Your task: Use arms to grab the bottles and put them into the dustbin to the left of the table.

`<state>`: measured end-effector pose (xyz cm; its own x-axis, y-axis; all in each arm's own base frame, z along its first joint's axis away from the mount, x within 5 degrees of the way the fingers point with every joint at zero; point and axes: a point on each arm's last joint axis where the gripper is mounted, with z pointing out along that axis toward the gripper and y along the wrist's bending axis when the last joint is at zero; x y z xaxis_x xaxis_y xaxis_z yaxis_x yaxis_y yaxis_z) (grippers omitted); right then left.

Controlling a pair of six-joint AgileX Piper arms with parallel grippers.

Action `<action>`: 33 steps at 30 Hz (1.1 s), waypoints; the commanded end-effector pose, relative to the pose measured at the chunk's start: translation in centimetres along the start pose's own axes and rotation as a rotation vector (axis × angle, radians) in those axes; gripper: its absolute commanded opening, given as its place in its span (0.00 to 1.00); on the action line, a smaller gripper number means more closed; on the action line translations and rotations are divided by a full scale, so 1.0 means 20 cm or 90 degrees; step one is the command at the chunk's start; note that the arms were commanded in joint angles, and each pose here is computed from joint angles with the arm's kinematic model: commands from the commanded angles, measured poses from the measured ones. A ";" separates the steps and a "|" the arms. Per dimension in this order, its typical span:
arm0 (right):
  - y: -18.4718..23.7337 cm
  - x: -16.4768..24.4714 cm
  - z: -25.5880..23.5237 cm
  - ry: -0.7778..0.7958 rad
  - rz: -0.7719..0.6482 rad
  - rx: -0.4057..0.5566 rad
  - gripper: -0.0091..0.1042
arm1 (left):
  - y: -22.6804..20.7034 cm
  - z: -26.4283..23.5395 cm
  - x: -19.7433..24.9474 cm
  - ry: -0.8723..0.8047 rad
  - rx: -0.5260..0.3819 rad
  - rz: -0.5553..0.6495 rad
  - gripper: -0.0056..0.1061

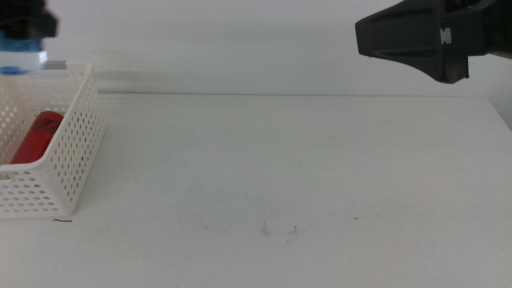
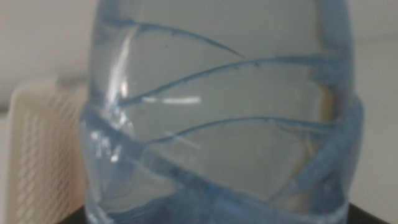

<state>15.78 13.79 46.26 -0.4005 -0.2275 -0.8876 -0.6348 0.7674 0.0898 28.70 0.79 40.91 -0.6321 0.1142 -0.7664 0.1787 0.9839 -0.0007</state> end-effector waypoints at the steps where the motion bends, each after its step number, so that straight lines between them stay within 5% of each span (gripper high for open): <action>1: 0.00 0.00 -0.01 -0.009 -0.005 0.002 0.84 | 0.13 0.05 -0.03 0.067 0.001 -0.008 0.03; 10: 0.00 0.00 -0.01 -0.009 -0.005 0.002 0.84 | 0.53 0.35 0.04 0.202 -0.004 -0.086 0.03; 21: 0.00 0.00 -0.01 -0.009 -0.005 0.002 0.84 | 0.65 0.74 0.22 0.287 0.055 -0.091 0.12; 24: 0.00 0.00 -0.01 -0.009 -0.005 0.002 0.84 | 0.65 0.77 0.24 0.296 0.061 -0.080 0.25; 33: 0.00 0.00 -0.01 -0.009 -0.005 0.002 0.84 | 0.67 0.79 0.24 0.286 0.049 -0.053 0.89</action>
<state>15.78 13.79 46.26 -0.4005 -0.2275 -0.8876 -0.6348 0.7674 0.0898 39.85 12.43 25.99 -0.9233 0.0998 -0.3709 0.1541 0.9808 -0.1196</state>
